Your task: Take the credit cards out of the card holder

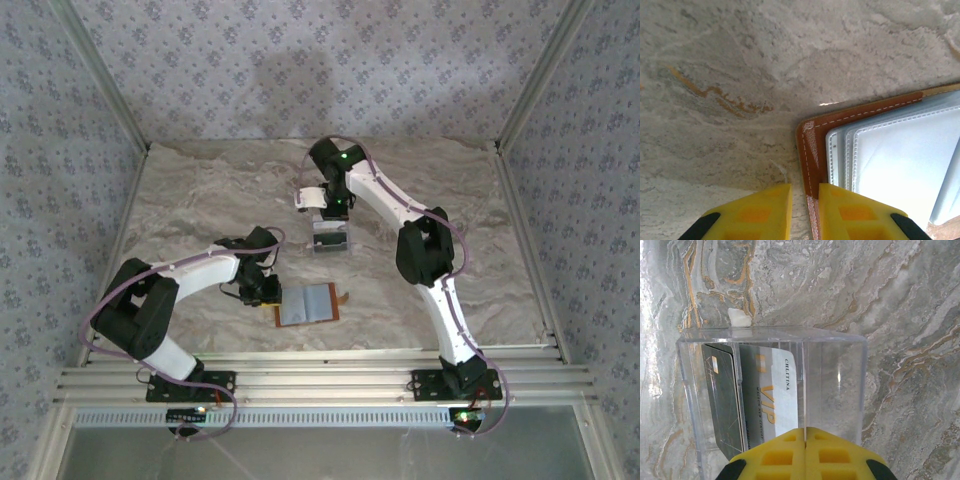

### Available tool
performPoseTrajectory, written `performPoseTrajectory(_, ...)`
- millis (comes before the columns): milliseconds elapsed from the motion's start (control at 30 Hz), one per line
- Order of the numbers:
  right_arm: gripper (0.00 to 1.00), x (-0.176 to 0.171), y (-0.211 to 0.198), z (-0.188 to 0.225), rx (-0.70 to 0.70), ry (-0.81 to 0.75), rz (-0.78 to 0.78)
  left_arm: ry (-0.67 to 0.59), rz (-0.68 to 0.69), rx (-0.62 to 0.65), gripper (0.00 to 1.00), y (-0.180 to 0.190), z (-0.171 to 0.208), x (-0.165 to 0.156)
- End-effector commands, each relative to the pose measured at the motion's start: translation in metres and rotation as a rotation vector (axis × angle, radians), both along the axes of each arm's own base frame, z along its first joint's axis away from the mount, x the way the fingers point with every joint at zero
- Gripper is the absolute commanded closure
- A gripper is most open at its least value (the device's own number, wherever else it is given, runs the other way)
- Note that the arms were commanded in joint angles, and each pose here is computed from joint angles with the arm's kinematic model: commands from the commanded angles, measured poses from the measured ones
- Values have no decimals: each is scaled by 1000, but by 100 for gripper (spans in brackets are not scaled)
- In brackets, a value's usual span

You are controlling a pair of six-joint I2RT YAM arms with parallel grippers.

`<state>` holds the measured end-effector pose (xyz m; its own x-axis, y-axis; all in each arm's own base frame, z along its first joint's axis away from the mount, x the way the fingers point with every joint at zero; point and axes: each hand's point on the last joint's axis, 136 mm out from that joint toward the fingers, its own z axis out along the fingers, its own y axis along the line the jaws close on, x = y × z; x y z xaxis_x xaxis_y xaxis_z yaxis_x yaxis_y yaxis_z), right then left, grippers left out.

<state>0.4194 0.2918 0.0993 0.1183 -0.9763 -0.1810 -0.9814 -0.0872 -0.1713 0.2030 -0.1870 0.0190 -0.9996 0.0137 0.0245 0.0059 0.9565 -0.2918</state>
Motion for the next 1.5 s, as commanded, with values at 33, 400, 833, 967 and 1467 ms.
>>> performPoseTrajectory(33, 87, -18, -20, -8, -99, 71, 142, 11, 0, 24, 79, 3, 1, -1)
performPoseTrajectory(400, 61, 46, -13, 25, -68, -228, 6, 5, 6, 22, 79, 4, 2, -2)
performPoseTrajectory(833, 60, 54, -13, 32, -41, -289, -73, -6, 10, 19, 78, 5, 3, -2)
performPoseTrajectory(967, 59, 59, -10, 34, 2, -341, -116, -9, 10, 13, 78, 3, 4, -1)
performPoseTrajectory(1467, 59, 49, -5, 37, 40, -370, -142, -24, 7, 10, 78, 1, 11, 1)
